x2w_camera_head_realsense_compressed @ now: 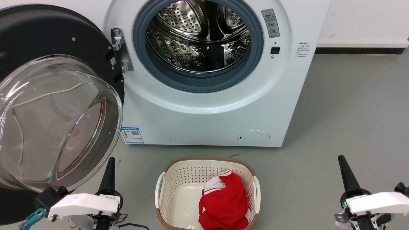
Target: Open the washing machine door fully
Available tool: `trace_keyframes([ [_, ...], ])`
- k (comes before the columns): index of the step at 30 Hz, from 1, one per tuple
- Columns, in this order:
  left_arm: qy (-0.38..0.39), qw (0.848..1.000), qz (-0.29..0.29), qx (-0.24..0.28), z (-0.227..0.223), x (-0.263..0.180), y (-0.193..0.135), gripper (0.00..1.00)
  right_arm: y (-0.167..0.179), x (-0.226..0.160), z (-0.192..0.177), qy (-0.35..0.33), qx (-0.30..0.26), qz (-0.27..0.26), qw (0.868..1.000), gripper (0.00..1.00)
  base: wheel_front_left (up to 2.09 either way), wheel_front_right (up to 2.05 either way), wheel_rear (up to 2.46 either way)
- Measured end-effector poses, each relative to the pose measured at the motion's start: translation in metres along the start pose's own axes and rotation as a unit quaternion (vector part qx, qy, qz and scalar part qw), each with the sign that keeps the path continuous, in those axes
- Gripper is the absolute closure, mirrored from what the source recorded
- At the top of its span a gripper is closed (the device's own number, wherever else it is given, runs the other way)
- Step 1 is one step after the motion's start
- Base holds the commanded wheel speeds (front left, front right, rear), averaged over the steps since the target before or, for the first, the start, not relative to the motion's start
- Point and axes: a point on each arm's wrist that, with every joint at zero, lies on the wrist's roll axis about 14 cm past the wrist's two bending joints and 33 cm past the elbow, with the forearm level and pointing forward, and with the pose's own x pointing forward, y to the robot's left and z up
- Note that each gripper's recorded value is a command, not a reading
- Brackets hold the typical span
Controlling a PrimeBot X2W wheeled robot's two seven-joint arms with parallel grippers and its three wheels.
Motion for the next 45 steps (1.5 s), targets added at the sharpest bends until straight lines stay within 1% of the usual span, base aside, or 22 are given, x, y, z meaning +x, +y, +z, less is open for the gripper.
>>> trace_keyframes([
  [19, 0.01, 0.995, 0.0, -0.095, -0.002, 0.004, 0.001, 1.0, 0.001, 0.006, 0.002, 0.001, 0.093, 0.003, 0.996, 1.0, 0.0, 0.0, 0.0],
  [45, 0.018, 0.979, -0.009, -0.201, -0.003, 0.008, -0.001, 1.0, 0.001, 0.012, 0.004, 0.001, 0.199, 0.007, 0.98, 1.0, 0.0, 0.0, 0.0],
])
